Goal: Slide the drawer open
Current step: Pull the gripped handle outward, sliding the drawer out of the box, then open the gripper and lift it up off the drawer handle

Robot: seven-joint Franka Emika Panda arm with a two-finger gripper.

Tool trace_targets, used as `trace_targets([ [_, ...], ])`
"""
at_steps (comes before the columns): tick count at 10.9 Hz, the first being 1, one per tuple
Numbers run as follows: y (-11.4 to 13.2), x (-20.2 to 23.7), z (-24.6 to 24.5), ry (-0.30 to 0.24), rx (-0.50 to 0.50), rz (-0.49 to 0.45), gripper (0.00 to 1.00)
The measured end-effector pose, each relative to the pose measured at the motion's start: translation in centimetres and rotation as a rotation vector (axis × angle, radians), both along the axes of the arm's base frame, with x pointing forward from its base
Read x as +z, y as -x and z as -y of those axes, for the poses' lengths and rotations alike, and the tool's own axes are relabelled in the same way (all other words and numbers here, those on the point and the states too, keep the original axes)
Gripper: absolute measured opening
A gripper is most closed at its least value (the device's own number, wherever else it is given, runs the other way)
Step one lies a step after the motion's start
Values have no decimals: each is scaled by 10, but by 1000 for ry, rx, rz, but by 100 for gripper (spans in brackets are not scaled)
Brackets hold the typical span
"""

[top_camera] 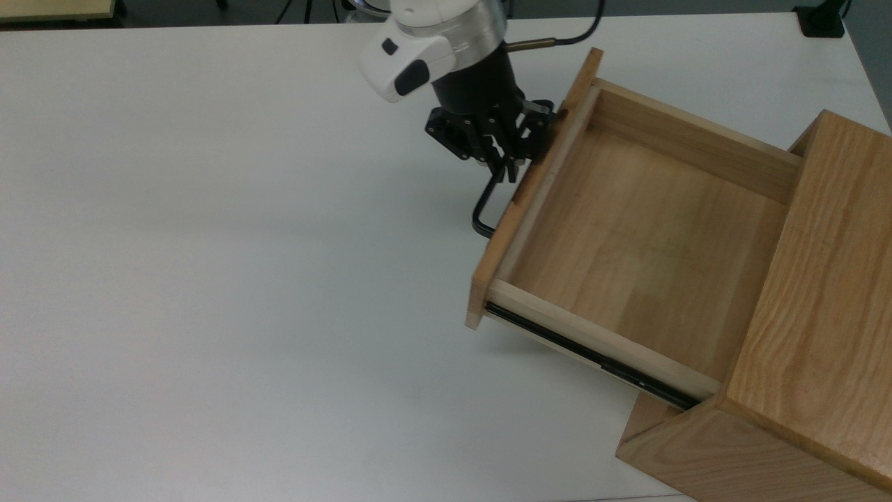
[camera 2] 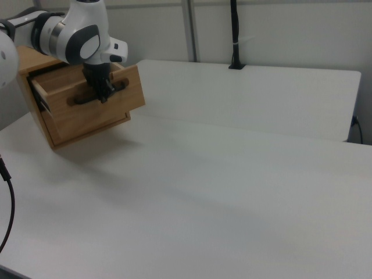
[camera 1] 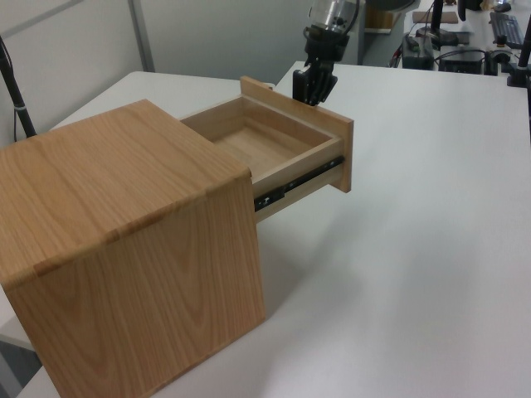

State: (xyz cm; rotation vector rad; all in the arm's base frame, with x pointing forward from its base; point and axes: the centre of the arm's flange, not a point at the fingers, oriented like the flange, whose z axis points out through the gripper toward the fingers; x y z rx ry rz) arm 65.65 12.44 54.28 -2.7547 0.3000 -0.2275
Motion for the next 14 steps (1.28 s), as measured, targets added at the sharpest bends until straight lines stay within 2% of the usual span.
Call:
trace_targets([
  [5,6,-1,24,15,23,-56,15],
  [10,5,0,41,18,27,-54,15],
  [11,5,0,46,19,29,-56,20],
  [14,15,18,65,30,33,-59,65],
])
